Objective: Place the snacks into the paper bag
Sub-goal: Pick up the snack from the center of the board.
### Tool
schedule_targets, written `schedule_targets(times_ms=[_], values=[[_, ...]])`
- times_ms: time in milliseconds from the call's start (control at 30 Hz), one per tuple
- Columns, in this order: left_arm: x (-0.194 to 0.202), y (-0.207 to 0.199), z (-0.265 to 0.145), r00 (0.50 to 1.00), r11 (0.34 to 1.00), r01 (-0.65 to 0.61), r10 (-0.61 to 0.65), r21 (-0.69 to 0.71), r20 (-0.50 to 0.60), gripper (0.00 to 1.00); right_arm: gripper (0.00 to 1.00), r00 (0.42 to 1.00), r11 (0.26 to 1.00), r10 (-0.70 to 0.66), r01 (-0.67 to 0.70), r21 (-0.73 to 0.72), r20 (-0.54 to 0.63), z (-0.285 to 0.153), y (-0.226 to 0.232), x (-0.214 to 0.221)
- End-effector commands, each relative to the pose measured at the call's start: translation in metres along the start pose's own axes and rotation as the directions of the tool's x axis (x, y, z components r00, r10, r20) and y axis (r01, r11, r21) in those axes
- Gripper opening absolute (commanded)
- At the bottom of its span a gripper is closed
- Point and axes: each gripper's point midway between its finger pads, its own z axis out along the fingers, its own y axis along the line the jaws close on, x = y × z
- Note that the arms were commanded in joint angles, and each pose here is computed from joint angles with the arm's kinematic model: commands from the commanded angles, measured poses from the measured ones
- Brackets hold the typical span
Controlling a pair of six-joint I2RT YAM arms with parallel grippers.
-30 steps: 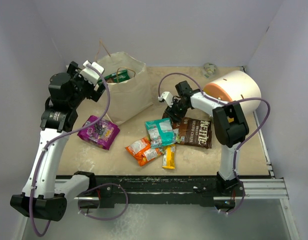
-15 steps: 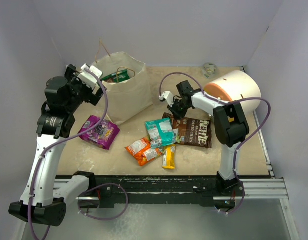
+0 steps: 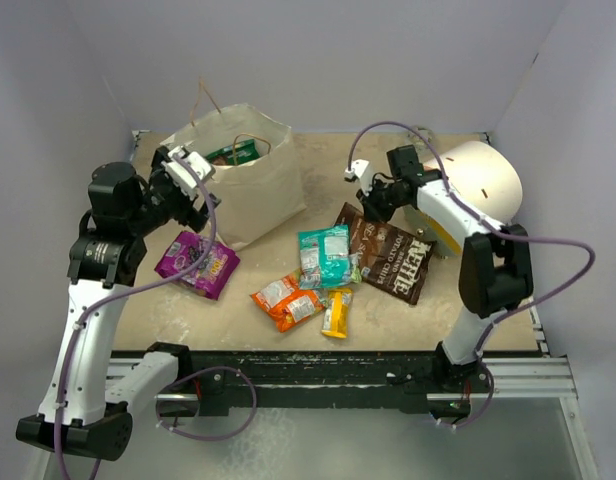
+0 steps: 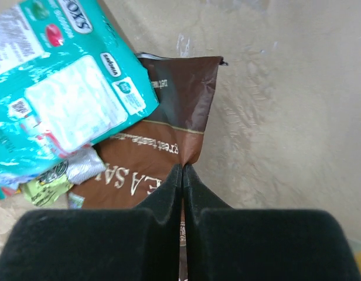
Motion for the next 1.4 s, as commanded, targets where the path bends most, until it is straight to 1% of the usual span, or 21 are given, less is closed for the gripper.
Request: schedule_targets(times_ms=[0, 100, 300, 500, 667, 833, 1000, 1067, 1133, 1267, 1367], values=[[-0.024, -0.044, -0.014, 0.994, 0.974, 0.011, -0.035, 0.227, 0.102, 0.86, 0.0, 0.987, 0.998, -0.055, 0.052, 0.026, 0.154, -0.035, 0.011, -0.036], [-0.021, -0.063, -0.015, 0.993, 0.945, 0.011, -0.049, 0.327, 0.107, 0.83, 0.0, 0.978, 0.997, -0.064, 0.054, 0.052, 0.201, -0.048, 0.014, -0.044], [-0.014, -0.093, -0.008, 0.993, 0.883, 0.013, -0.065, 0.469, 0.095, 0.79, 0.0, 0.951, 0.993, -0.079, 0.05, 0.104, 0.299, -0.076, 0.023, -0.062], [-0.015, -0.136, 0.004, 0.993, 0.786, -0.023, -0.054, 0.618, 0.106, 0.78, 0.0, 0.918, 0.983, -0.123, 0.062, 0.171, 0.376, -0.107, 0.035, -0.072], [-0.019, -0.159, 0.028, 0.992, 0.734, -0.057, -0.036, 0.676, 0.123, 0.76, 0.0, 0.891, 0.975, -0.18, 0.108, 0.192, 0.417, -0.127, 0.052, -0.073], [-0.022, -0.181, 0.06, 0.99, 0.72, -0.101, 0.003, 0.686, 0.142, 0.78, 0.0, 0.846, 0.969, -0.227, 0.149, 0.196, 0.483, -0.147, 0.072, -0.08], [-0.022, -0.201, 0.089, 0.995, 0.707, -0.004, -0.069, 0.708, 0.074, 0.8, 0.0, 0.801, 0.964, -0.253, 0.16, 0.213, 0.542, -0.164, 0.085, -0.088], [-0.023, -0.209, 0.097, 0.993, 0.697, 0.043, -0.11, 0.716, 0.047, 0.81, 0.0, 0.803, 0.968, -0.24, 0.154, 0.198, 0.546, -0.16, 0.09, -0.081], [-0.025, -0.211, 0.106, 0.991, 0.706, 0.065, -0.127, 0.706, 0.035, 0.82, 0.0, 0.799, 0.969, -0.238, 0.16, 0.186, 0.552, -0.159, 0.094, -0.08], [-0.023, -0.208, 0.122, 0.992, 0.735, 0.058, -0.118, 0.676, 0.043, 0.85, 0.0, 0.789, 0.97, -0.24, 0.175, 0.168, 0.565, -0.161, 0.1, -0.081], [-0.013, -0.213, 0.129, 0.994, 0.727, 0.068, -0.111, 0.683, 0.019, 0.86, 0.0, 0.781, 0.97, -0.242, 0.177, 0.167, 0.575, -0.165, 0.103, -0.082]])
